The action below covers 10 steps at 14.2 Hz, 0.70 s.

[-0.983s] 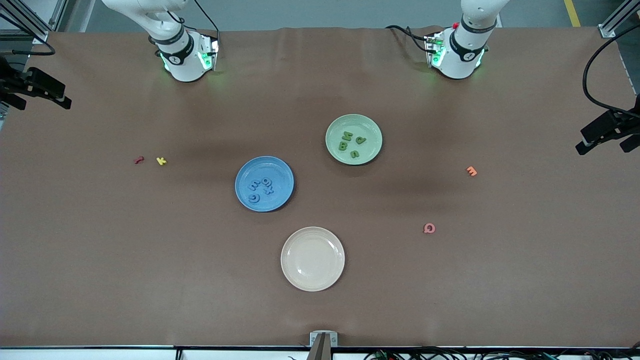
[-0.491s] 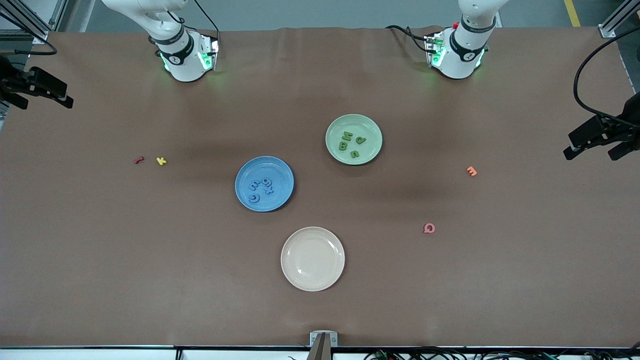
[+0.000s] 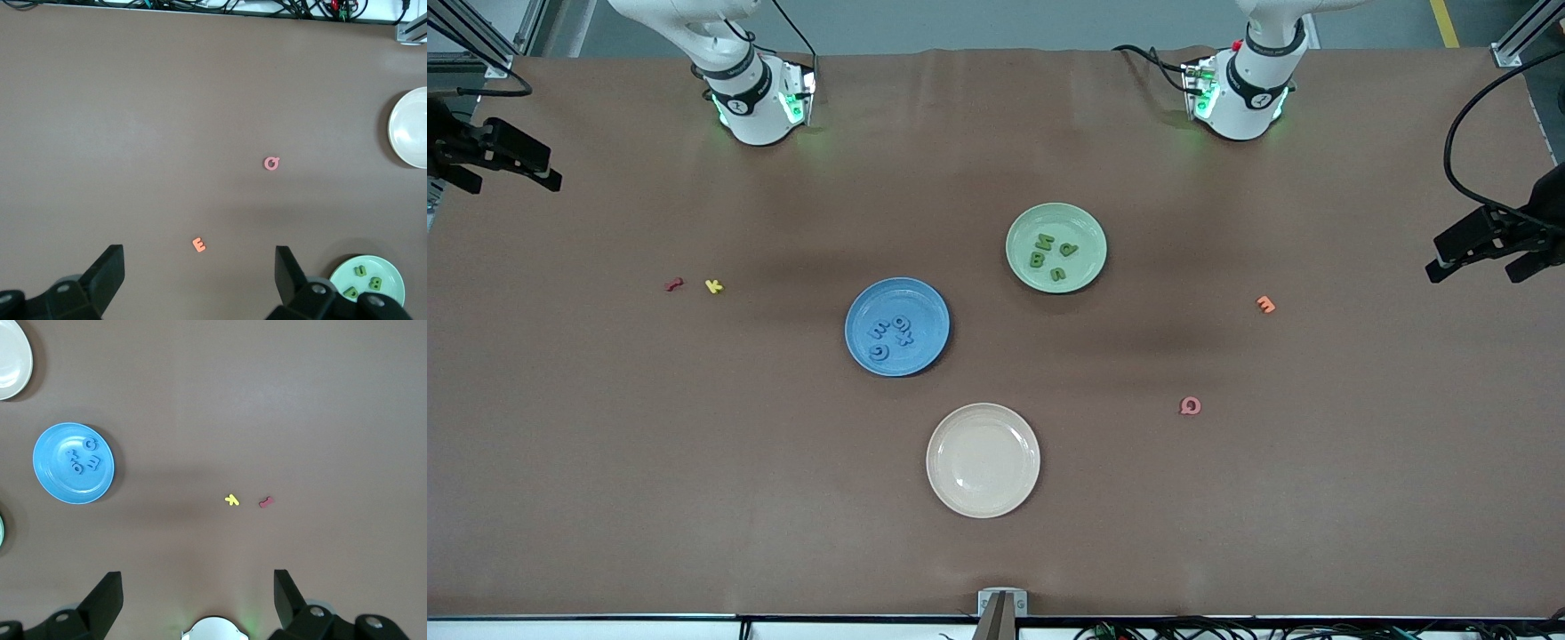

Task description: Sort letters by color into matching plates

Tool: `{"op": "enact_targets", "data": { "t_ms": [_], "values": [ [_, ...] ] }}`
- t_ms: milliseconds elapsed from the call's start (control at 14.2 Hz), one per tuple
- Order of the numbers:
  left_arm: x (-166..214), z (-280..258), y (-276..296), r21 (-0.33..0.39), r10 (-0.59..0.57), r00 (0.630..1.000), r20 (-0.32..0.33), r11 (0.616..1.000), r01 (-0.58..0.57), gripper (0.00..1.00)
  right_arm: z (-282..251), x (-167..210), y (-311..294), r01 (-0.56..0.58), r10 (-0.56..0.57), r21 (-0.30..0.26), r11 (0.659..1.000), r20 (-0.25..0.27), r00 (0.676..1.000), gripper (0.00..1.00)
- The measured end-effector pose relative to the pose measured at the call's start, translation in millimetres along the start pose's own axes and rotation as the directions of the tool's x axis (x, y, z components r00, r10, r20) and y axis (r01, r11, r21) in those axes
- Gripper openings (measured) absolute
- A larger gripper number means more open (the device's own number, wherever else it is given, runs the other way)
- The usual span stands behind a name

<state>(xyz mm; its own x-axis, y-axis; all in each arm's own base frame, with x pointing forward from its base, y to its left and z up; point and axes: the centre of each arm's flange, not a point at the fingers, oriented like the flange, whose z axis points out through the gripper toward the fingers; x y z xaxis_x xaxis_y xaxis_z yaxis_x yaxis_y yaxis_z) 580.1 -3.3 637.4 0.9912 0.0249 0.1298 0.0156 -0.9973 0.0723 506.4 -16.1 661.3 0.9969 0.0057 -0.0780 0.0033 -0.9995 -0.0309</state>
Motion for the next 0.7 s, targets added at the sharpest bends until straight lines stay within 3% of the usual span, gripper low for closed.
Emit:
{"op": "enact_targets", "data": {
  "t_ms": [702],
  "values": [
    [-16.0,-3.8,-8.7,0.005,-0.016,0.999,0.033,1.0,0.016,1.0,0.1,-0.2,0.3,-0.001,0.001,0.0,1.0,0.002,1.0,1.0]
  ]
}}
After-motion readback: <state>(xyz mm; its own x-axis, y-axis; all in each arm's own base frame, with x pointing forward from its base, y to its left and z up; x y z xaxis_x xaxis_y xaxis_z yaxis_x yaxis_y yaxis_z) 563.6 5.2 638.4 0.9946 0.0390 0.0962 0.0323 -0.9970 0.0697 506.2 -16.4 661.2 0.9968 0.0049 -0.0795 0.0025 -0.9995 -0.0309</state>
